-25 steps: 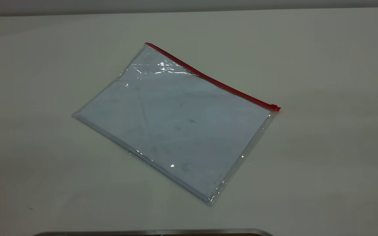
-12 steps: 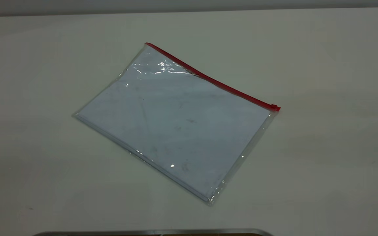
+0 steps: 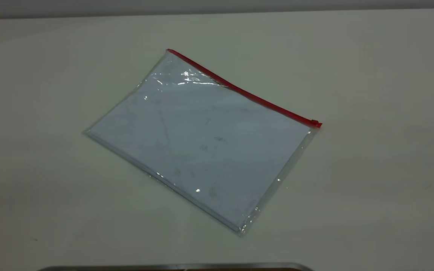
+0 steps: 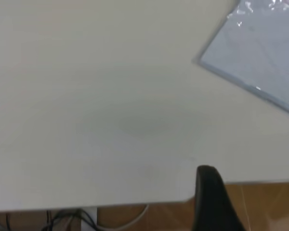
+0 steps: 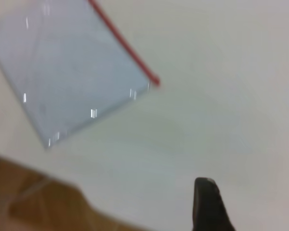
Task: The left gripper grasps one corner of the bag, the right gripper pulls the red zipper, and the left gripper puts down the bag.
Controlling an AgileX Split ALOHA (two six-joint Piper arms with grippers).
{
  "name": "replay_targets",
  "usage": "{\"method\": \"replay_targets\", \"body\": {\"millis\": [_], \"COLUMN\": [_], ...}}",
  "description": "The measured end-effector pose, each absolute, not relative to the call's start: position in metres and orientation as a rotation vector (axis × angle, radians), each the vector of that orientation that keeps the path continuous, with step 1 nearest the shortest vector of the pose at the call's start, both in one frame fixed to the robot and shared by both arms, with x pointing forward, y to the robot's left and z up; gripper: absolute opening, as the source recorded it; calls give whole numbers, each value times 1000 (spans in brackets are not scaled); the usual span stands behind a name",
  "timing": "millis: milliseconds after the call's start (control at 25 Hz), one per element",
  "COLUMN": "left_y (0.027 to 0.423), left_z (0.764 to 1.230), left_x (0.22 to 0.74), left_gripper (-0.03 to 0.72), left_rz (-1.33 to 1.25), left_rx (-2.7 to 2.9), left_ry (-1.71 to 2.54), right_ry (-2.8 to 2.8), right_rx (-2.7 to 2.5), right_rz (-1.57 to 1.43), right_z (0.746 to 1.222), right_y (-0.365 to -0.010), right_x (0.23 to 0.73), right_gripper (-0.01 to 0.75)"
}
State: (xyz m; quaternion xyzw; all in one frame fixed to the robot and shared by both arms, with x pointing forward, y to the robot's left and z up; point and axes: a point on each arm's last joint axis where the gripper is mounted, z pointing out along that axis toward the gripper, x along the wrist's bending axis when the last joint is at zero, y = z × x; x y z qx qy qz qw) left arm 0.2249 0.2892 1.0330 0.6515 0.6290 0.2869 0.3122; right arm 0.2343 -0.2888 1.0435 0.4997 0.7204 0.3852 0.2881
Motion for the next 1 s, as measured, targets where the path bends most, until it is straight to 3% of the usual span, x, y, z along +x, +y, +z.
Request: {"method": "replay_targets", "body": {"millis": [1000], "left_y": [289], "left_z": [1032], "left_x": [223], "left_gripper": [478], "left_rz": [767], "left_rx": [1704], "left_ry": [1654], "right_ry": [1898], "right_rx": [1325], "right_rz": [1059], "right_z": [1042], "right_y": [-289], "right_x": [228], "right_gripper": [466]}}
